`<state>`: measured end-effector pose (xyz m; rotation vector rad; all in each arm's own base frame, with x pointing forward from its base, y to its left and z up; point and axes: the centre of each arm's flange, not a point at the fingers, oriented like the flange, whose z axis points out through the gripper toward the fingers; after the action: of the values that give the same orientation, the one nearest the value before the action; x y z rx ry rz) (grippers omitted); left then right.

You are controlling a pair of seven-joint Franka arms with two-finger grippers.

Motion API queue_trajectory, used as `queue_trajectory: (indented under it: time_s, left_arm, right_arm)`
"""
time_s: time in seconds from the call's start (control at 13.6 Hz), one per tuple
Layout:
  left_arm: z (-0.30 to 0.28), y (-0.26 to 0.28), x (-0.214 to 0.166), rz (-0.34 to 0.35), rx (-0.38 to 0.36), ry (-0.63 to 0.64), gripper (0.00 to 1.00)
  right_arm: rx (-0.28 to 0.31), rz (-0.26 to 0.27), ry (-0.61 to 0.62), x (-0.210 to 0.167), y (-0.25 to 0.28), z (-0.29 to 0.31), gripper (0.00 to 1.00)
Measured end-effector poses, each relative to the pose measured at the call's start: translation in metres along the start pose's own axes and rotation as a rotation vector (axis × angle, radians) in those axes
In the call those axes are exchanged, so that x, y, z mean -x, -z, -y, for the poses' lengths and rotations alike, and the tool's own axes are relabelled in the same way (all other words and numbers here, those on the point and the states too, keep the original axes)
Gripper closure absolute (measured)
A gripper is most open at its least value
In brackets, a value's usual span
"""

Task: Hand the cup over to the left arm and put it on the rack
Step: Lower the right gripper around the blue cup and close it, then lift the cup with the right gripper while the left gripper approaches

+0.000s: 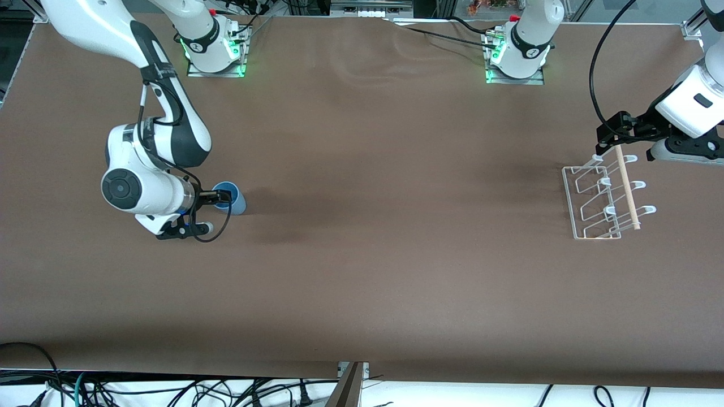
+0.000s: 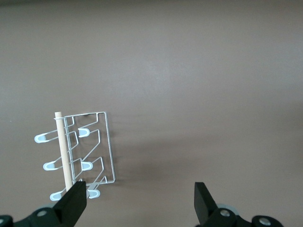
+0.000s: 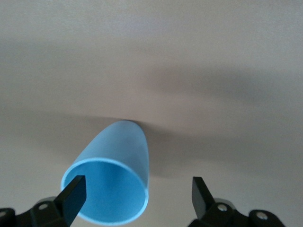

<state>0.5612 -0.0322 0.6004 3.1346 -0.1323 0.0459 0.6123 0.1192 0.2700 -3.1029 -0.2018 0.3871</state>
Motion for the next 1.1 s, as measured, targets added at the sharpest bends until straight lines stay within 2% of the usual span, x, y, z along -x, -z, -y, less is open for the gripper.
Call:
queue_trajectory:
  time_s: [0.22,0.29,0.44,0.81,1.1]
  left_arm:
    - [0.0,0.0,0.0,0.0,0.0,0.0,0.0]
    - [0.0,0.0,0.0,0.0,0.0,0.0,0.0]
    - [0.0,0.0,0.0,0.0,0.0,0.0,0.0]
    - [0.0,0.0,0.0,0.0,0.0,0.0,0.0]
    - [-0.001,0.0,0.0,0.001,0.0,-0.002,0.0]
  right_arm:
    - [0.004,0.014,0.003,-0.003,-0.013,0.0,0.04]
    - [0.004,0.022,0.003,-0.003,-0.018,-0.001,0.14]
    - [0.005,0.034,0.003,-0.004,-0.025,-0.001,0.38]
    - [0.005,0.033,0.004,-0.005,-0.027,0.0,0.93]
    - [0.001,0.047,0.002,-0.005,-0.022,0.006,0.95]
